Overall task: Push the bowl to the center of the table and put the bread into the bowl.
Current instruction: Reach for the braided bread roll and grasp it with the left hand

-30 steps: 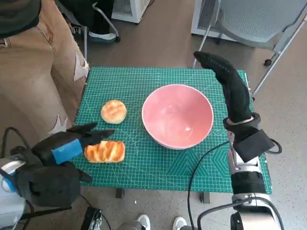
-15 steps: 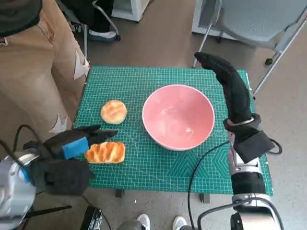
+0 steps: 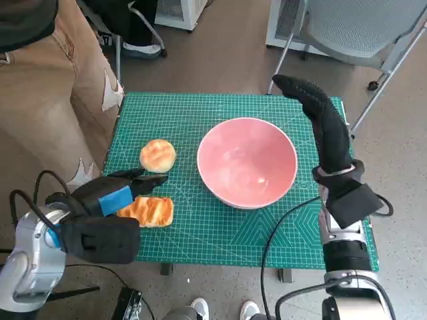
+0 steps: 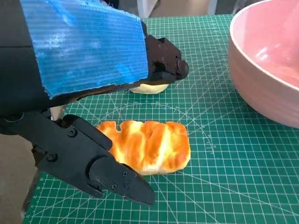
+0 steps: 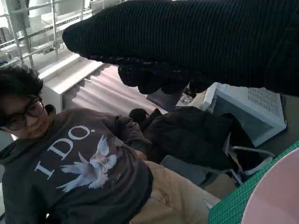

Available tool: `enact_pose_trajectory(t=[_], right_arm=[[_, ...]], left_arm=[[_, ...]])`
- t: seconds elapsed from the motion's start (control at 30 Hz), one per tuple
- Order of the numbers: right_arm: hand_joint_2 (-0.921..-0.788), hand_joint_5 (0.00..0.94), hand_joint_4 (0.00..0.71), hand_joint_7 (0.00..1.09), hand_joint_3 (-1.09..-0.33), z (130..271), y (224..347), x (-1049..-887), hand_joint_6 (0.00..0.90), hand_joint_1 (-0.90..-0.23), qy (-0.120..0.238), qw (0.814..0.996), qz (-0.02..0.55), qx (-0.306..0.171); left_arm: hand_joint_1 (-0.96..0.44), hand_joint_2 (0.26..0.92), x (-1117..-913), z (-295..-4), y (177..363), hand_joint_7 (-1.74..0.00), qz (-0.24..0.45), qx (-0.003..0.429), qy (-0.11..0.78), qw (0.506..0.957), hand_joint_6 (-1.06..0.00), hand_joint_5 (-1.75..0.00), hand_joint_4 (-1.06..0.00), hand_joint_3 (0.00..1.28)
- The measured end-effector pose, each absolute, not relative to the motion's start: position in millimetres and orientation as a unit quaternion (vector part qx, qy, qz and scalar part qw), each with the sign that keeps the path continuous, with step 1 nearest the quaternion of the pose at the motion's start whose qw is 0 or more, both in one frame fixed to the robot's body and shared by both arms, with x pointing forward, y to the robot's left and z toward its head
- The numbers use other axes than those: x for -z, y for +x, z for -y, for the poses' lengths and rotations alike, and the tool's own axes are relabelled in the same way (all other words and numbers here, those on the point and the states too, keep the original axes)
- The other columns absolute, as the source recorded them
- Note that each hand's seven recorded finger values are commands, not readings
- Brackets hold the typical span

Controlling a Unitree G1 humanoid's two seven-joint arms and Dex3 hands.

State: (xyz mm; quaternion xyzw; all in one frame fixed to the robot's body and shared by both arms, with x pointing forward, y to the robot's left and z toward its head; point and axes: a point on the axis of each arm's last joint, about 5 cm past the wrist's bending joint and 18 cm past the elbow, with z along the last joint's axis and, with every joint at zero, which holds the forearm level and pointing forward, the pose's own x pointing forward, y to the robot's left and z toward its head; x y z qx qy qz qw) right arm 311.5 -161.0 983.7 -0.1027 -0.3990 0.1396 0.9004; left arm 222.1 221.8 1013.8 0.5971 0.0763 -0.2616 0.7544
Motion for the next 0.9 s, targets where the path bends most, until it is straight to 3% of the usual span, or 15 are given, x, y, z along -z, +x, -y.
enact_pose_trajectory(t=[0.5,0.9], right_arm=[[-0.921,0.0,0.145,0.4,-0.855,163.3,311.4,-984.3,0.015,-0.732,-0.107,0.9,0.398,-0.142],[-0.921,0.0,0.143,0.42,-0.858,164.2,311.5,-984.6,0.005,-0.725,-0.108,0.9,0.397,-0.142]], left_arm=[[-0.42,0.721,-1001,-218,231.9,0.0,-0.103,0.257,0.606,0.746,-0.28,0.0,-0.14,0.0],[-0.41,0.725,-997,-214,236.3,-0.02,-0.112,0.267,0.601,0.745,-0.32,-0.02,-0.22,0.0]])
